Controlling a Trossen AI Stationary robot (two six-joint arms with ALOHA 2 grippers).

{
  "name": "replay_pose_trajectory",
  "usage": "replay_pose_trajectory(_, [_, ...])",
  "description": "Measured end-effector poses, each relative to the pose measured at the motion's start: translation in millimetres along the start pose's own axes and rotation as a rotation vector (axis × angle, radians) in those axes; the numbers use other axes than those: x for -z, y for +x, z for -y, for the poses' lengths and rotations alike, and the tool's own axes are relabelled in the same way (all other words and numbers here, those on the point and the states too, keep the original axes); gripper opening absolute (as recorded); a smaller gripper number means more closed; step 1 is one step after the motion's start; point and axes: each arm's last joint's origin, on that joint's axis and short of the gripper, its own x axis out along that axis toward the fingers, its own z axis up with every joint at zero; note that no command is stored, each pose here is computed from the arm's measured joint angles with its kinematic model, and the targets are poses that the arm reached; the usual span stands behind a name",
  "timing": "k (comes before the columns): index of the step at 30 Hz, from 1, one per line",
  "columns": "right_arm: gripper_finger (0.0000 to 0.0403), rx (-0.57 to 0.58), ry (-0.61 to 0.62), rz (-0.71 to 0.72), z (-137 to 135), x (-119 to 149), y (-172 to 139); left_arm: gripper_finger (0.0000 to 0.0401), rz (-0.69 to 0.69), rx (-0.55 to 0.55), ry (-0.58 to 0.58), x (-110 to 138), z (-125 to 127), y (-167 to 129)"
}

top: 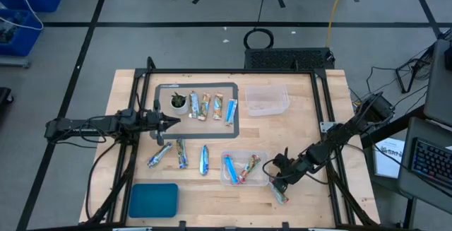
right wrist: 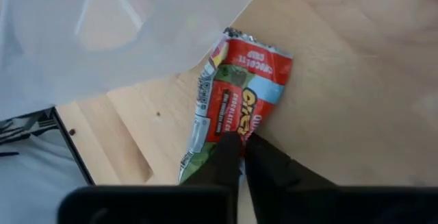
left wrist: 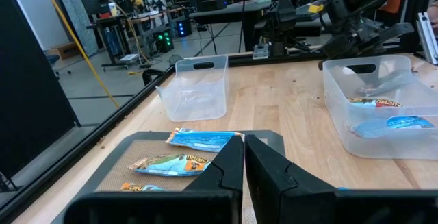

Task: Pick and place Granola Bars by type
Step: Put the red granola bar into the bottom transparent bin

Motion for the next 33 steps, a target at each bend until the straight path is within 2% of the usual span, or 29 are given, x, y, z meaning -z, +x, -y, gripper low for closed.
replay_pose_trajectory(10, [0.0001,0.016,-0.043,-0.005,1.6,0.3,-0.2,0.0024,0.000,0.000,0.000,-0.1,0.0,0.0])
replay_pose_trajectory(21, [0.0000,0.113,-0.015,-0.019,10.1,1.4,-1.5,0.0024,0.001,0.000,0.000,-0.1,0.0,0.0])
replay_pose_trajectory(33, [0.0000,0.230,-0.038,-0.031,21.7,2.7,-3.2,0.0024,0.000,0.000,0.000,-0.1,-0.1,0.0])
